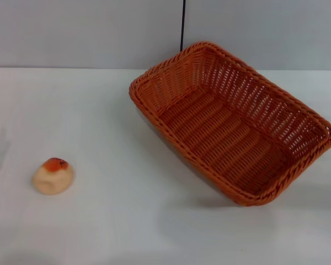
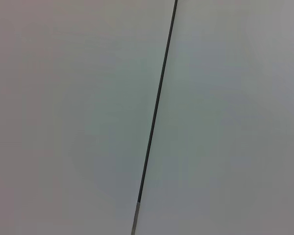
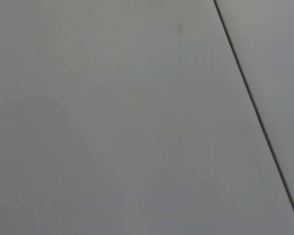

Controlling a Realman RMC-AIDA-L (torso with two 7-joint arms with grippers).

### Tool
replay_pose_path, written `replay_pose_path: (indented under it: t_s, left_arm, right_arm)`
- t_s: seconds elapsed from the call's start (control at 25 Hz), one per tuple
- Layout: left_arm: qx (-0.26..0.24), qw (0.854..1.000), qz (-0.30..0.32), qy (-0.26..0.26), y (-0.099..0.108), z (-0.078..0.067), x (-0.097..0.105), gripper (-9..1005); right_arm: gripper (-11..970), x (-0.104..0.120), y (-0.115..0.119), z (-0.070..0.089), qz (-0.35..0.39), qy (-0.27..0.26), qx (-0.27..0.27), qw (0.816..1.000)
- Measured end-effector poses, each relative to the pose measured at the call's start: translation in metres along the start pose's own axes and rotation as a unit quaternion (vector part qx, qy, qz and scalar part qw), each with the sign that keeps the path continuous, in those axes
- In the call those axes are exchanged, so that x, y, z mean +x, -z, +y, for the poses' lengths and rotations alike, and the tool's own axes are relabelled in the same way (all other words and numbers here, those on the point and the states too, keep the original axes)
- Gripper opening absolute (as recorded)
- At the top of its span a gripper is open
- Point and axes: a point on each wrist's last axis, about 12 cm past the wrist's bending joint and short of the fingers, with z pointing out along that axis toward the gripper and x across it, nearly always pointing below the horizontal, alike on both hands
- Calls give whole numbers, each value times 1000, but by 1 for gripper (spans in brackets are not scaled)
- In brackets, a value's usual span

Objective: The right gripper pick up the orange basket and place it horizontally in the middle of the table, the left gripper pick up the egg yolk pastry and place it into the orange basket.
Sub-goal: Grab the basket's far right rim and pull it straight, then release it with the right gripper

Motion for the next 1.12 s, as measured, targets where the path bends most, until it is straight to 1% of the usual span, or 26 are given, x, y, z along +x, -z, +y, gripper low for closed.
replay_pose_path:
  t_s: [0.24,0.4,0.52,0.64,0.76,0.88,1.0,1.12]
  left_arm:
    - [2,1000,5,-2,-7,-1,2,798]
    - [1,1000,7,-2,-10,0,2,797]
    - [-1,1000,8,-3,-11,1,2,796]
    - [-7,1000,11,-4,-15,2,3,795]
    - [-9,1000,15,-4,-17,2,4,794]
    - [-10,1000,16,-4,-18,3,5,793]
    - [-9,1000,20,-6,-17,3,5,792]
    - [-11,1000,24,-9,-15,5,6,792]
  right_arm:
    - [594,0,-7,3,-1,-6,-14,1000]
    - [594,-2,-5,2,-1,-5,-15,1000]
    - [593,-6,-4,-4,2,-13,-23,1000]
    - [593,-17,-8,-15,37,-47,-65,996]
    - [593,-32,-18,-23,106,-87,-116,984]
    - [592,-51,-30,-30,191,-114,-148,964]
    - [592,-70,-41,-34,289,-127,-155,936]
    - [592,-94,-52,-35,359,-132,-142,913]
